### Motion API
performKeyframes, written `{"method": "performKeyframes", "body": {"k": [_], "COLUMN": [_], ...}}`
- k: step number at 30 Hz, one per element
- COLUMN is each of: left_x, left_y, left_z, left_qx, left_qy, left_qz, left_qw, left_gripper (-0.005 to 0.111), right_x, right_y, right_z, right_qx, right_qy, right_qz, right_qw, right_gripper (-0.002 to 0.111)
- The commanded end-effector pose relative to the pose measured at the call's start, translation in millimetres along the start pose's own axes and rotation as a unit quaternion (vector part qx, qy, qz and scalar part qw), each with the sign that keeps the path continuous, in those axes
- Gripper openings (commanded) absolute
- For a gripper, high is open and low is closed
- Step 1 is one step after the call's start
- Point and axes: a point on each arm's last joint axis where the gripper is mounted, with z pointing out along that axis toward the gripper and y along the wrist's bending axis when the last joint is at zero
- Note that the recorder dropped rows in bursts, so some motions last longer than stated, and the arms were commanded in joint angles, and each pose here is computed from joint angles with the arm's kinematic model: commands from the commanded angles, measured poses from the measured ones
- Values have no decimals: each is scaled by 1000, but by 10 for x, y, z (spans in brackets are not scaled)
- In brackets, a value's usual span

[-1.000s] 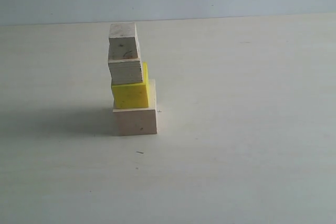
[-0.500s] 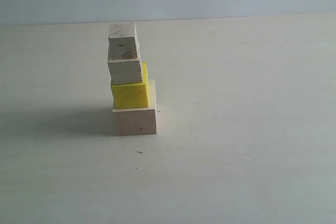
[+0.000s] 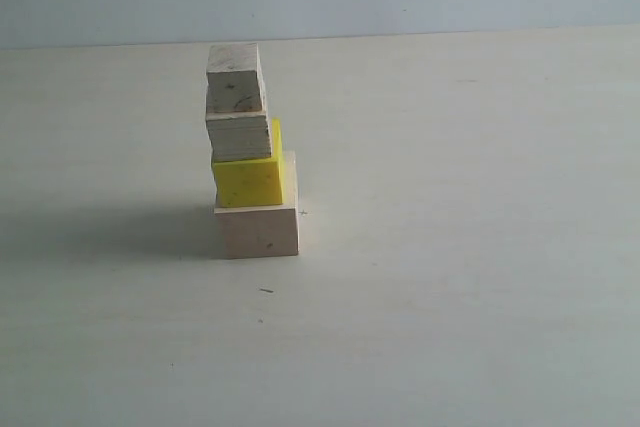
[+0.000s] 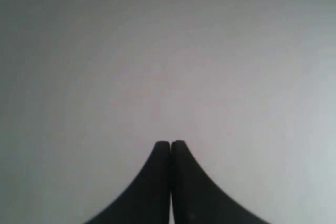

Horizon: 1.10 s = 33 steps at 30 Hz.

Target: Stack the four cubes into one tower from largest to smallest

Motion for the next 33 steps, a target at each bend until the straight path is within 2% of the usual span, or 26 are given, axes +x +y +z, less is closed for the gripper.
{"method": "performKeyframes", "body": {"k": [1, 8, 15, 23, 27, 30, 33], "left_x": [127, 296, 608, 1056, 1340, 1520, 1625], "left_y": [-4, -10, -48, -90, -116, -145, -159], "left_z": [-92, -298, -295, -320, -366, -407, -436], "left_qx": [-2, 0, 4, 3, 4, 12, 10], "left_qy": [10, 6, 54, 121, 162, 181, 195], "left_qz": [-16, -26, -91, -91, -88, -88, -111], "left_qw": [1000, 1000, 994, 988, 983, 979, 974], "left_gripper": [0, 0, 0, 0, 0, 0, 0], "right_x": [-72, 21, 203, 475, 717, 940, 1175], "right_y": [-2, 50, 113, 231, 363, 529, 691], "right_z": [-138, -393, -489, -478, -491, -526, -588], "right_qx": [1, 13, 22, 10, -8, -42, -72], "right_qy": [-18, -17, 4, 44, 80, 114, 152], "right_qz": [13, 18, 54, 87, 144, 213, 232], "right_qw": [1000, 1000, 998, 995, 986, 969, 958], "right_gripper": [0, 0, 0, 0, 0, 0, 0]}}
